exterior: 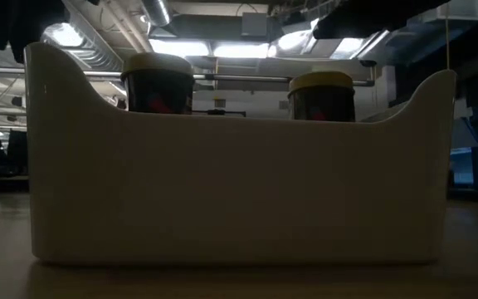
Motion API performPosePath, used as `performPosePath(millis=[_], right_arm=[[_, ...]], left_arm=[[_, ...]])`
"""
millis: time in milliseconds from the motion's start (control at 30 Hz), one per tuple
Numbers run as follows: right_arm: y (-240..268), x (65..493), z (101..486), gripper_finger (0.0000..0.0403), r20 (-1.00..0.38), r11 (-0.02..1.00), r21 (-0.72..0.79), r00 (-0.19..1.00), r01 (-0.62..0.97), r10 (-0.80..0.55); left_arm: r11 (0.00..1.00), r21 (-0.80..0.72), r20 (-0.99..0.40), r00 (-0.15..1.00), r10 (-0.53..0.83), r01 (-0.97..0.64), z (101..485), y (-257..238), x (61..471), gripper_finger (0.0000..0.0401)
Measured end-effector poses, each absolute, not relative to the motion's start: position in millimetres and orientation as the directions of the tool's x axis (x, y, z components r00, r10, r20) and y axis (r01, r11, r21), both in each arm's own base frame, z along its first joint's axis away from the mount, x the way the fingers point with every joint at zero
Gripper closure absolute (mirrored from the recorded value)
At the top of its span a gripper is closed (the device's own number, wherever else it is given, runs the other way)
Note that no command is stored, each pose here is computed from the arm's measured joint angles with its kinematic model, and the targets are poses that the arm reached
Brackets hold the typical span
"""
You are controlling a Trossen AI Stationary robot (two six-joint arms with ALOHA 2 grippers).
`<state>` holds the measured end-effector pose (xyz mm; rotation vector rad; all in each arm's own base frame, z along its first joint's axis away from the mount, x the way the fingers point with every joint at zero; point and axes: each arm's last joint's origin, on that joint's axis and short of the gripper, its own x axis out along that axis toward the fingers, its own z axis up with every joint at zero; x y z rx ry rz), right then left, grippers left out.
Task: Sort spices by type
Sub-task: Put the bottom left green seasoning bottle into the black bin
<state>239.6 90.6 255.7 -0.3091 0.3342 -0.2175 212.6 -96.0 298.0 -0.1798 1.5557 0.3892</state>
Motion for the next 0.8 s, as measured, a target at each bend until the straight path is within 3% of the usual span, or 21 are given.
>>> performPosePath(millis=[167,300,367,600,800], right_arm=[[90,239,255,0.0072,-0.291,0.929,-0.335,0.921,0.156,-0.260],[90,239,255,0.0072,-0.291,0.929,-0.335,0.921,0.156,-0.260],[90,239,255,0.0072,-0.293,0.929,-0.336,0.920,0.155,-0.260],[90,239,255,0.0072,-0.295,0.929,-0.337,0.919,0.155,-0.260],[90,239,254,0.0072,-0.300,0.927,-0.341,0.917,0.152,-0.261]], left_arm=[[0.944,0.111,-0.989,0.063,0.137,-0.310,298,-99,220,0.0167],[0.930,0.146,-0.988,0.007,0.157,-0.337,298,-96,215,0.0156],[0.915,0.179,-0.984,-0.057,0.170,-0.362,298,-94,209,0.0138],[0.920,0.181,-0.983,-0.082,0.162,-0.347,294,-95,207,0.0055],[0.913,0.187,-0.974,-0.187,0.126,-0.363,275,-92,191,0.0008]])
